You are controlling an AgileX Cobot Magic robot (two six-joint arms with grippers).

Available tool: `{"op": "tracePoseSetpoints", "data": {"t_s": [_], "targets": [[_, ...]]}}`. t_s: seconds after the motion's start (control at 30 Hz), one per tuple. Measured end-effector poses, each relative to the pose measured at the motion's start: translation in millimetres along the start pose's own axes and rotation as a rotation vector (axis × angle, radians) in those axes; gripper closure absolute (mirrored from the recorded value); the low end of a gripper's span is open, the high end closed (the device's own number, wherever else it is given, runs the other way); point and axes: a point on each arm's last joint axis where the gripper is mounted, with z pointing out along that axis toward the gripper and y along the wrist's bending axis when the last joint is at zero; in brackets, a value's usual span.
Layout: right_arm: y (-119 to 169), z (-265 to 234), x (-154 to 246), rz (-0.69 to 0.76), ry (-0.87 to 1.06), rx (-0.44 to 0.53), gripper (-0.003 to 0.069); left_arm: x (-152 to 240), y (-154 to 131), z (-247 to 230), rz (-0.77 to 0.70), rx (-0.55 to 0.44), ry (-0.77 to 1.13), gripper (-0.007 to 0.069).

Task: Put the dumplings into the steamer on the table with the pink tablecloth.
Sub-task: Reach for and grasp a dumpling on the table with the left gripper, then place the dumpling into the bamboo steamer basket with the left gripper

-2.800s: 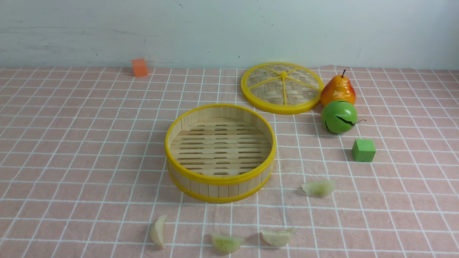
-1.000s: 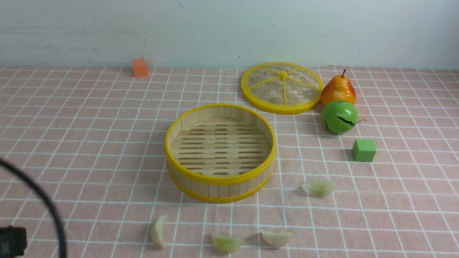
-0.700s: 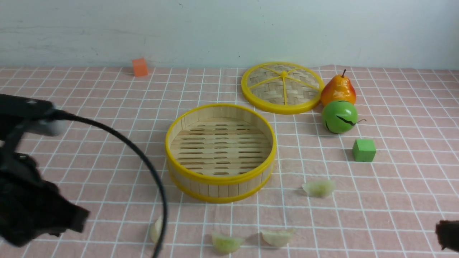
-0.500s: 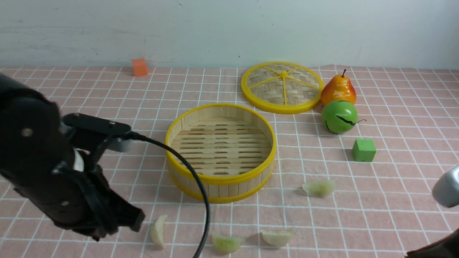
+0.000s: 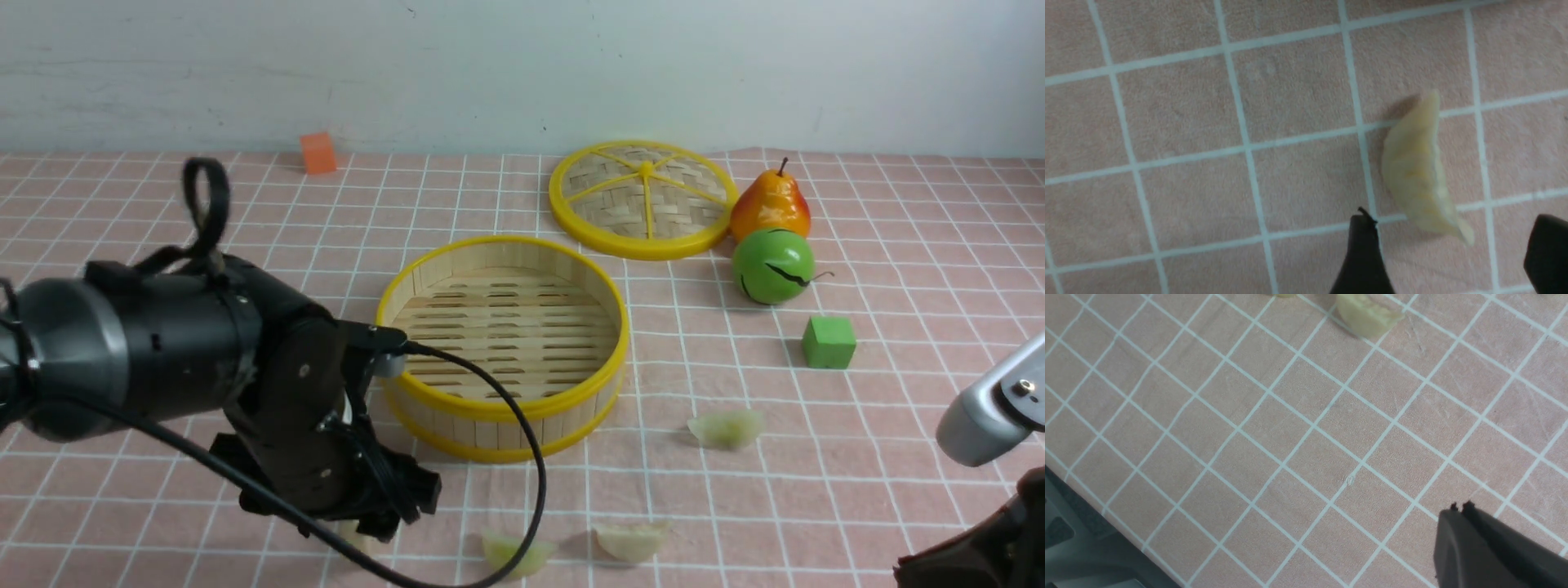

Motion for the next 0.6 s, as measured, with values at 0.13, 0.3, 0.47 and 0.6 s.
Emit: {"op": "tracePoseSetpoints", "data": {"t_s": [0.13, 0.3, 0.47, 0.6], "targets": [[0, 0, 0, -0.002, 0.0, 0.0, 0.0666, -2, 1, 24, -0.029, -0.047, 0.009, 0.0166], [0, 0, 0, -0.002, -0.004, 0.002, 0.0662, -4, 2, 26, -0.023, -0.062, 0.017, 0.0417], [-1, 0, -3, -0.002, -0.033, 0.013, 0.0661, -31, -5, -2, 0.041, -0.065, 0.018, 0.0459], [-2, 0, -4, -0.002, -0.049, 0.019, 0.0661, -73, -20, -52, 0.089, 0.022, -0.099, 0.0459]]}}
